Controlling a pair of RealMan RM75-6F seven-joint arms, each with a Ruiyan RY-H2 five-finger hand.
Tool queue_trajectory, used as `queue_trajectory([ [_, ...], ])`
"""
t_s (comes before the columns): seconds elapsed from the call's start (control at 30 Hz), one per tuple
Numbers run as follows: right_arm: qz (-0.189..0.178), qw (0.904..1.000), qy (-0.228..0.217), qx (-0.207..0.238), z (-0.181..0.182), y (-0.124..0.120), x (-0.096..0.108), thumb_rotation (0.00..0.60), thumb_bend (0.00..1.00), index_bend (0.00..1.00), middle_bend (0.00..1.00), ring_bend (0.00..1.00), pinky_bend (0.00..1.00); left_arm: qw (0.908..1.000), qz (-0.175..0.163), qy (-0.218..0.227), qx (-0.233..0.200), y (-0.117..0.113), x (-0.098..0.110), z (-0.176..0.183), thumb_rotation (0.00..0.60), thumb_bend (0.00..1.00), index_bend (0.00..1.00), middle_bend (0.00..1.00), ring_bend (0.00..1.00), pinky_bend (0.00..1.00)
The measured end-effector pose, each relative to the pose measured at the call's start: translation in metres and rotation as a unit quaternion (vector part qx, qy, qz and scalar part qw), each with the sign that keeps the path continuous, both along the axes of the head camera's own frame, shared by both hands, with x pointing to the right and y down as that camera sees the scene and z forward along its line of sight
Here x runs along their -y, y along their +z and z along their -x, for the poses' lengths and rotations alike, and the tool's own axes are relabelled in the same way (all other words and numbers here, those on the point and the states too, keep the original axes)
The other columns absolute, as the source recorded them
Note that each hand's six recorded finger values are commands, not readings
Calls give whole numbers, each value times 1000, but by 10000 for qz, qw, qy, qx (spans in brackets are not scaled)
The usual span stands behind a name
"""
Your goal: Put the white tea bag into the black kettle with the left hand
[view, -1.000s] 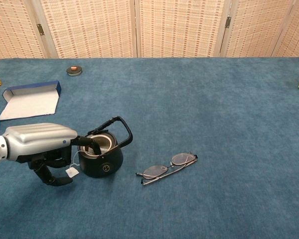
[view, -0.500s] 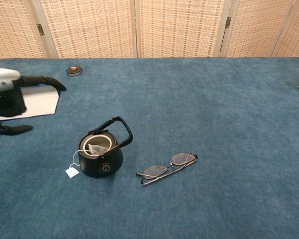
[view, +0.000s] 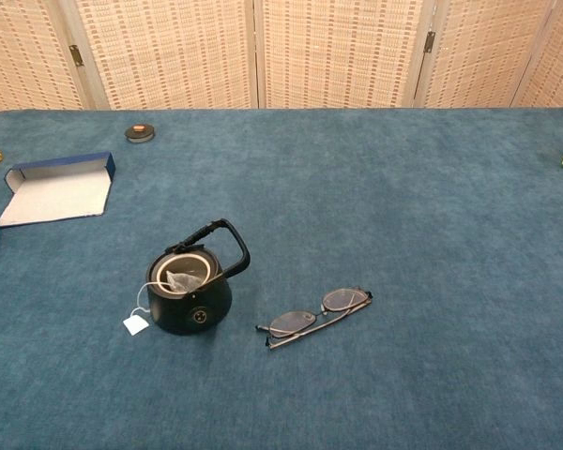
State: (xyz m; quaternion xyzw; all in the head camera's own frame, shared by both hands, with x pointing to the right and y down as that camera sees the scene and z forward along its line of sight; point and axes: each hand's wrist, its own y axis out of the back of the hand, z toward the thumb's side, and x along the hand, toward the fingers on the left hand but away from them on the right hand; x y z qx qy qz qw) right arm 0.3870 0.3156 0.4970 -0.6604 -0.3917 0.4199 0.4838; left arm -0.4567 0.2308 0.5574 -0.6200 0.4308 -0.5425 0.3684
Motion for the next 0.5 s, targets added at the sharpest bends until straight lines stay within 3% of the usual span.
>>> queue_trajectory([
  [0.07,166,9998,78,-53,-3,5,7,600,442,0,0,0,0,9989,383,-176,222,9,-18,10,600,403,54,191,114,184],
  [0.17,355,9990,231,-122,-8,10,20,600,442,0,0,0,0,9965,663,-210,474,15,-34,14,600,402,55,182,105,170],
  [0.3,459,9981,394,-126,-14,11,33,600,442,0,0,0,0,9955,782,-168,509,16,-41,12,600,401,55,176,101,170],
  [0.5,450,9979,449,-153,-16,11,35,600,442,0,0,0,0,9949,828,-65,572,17,-44,8,600,397,56,174,101,170],
])
